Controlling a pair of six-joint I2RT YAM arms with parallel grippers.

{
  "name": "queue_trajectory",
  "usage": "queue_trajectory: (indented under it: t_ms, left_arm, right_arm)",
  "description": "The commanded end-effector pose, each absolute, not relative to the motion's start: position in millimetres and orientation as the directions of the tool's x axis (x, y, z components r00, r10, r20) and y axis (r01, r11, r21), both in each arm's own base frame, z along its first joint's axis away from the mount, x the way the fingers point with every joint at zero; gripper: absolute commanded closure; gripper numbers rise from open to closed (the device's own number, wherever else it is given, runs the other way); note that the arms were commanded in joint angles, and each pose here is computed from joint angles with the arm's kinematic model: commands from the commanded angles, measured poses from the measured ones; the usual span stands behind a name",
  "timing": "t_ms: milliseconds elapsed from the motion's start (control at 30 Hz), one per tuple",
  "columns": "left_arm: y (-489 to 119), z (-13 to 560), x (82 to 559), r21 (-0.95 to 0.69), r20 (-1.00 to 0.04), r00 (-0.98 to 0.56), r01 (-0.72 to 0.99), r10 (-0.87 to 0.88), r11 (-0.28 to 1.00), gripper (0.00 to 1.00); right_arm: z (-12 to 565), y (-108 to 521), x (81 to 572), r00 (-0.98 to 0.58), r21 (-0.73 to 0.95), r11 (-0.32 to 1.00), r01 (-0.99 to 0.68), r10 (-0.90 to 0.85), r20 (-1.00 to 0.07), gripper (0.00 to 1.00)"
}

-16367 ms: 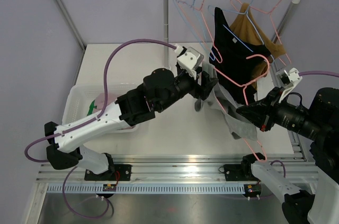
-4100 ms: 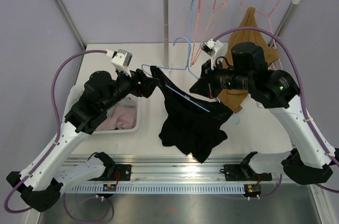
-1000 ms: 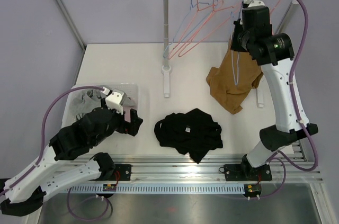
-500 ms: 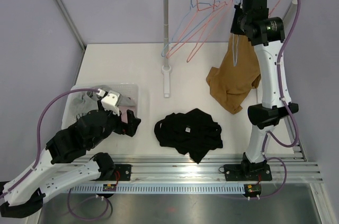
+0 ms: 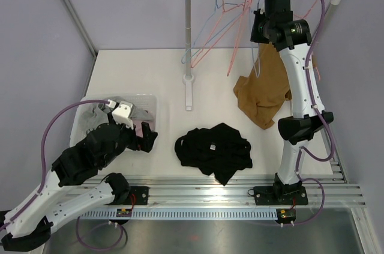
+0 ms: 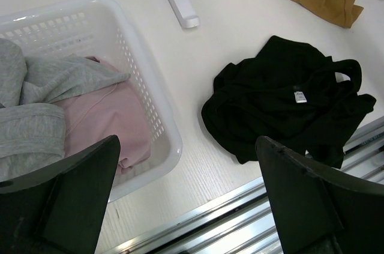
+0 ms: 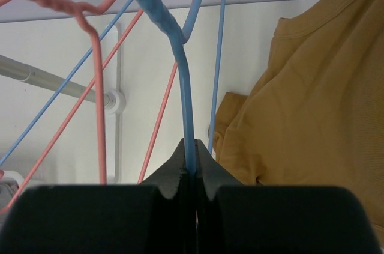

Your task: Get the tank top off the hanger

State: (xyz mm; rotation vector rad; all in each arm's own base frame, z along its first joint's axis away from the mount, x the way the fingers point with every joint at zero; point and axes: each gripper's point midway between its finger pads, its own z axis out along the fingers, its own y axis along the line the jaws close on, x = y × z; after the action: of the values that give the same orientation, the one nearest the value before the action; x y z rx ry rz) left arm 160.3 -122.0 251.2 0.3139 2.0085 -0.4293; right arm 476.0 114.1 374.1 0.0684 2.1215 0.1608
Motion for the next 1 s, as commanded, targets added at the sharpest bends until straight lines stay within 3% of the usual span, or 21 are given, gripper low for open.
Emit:
queue_trajectory:
  t_ms: [0,400,700,733,767,833,867,967]
  left_arm:
    - [-127.6,260.3,167.0,-0.178,-0.908,-0.419,0.408,0.01,0.895,0.01]
    - [-119.8,261.2,171.6,-0.181,-0.91,-0.414,0.374,-0.01,0.91,0.01]
    - [-119.6,260.2,173.8,-0.18,-0.907,-0.421,0.363,-0.011,0.914,0.01]
    - [-120.1,260.0,174.2,-0.18,-0.906,-0.423,0.362,-0.01,0.915,0.01]
    - [-120.3,259.2,174.9,-0.177,-0.904,-0.427,0.36,-0.007,0.916,0.01]
    - [-122.9,258.5,176.0,-0.173,-0.899,-0.438,0.361,0.003,0.916,0.01]
    - [-122.0,257.4,177.5,-0.168,-0.896,-0.444,0.35,0.005,0.922,0.01]
    - [-127.6,259.5,180.6,-0.185,-0.886,-0.464,0.34,-0.007,0.922,0.01]
  right_arm:
    - [377.9,138.7,484.3,-0.503,0.177,0.982,-0.059,0.124,-0.856,1.0]
    - [367.7,189.1,487.0,-0.514,0.187,0.973,-0.134,0.093,-0.853,1.0]
    - [379.3,186.5,476.6,-0.492,0.17,0.973,-0.157,0.072,-0.867,1.0]
    - [379.4,184.1,475.8,-0.491,0.152,0.976,-0.158,0.056,-0.87,0.94]
    - [384.8,178.4,472.2,-0.481,0.141,0.98,-0.143,0.056,-0.875,0.75]
    - [386.5,168.5,466.7,-0.478,0.108,0.987,-0.115,0.041,-0.877,0.63]
    - [397.0,162.3,458.6,-0.461,0.104,0.989,-0.11,0.042,-0.887,0.48]
    - [415.0,149.9,443.1,-0.422,0.094,0.991,-0.096,0.045,-0.906,0.44]
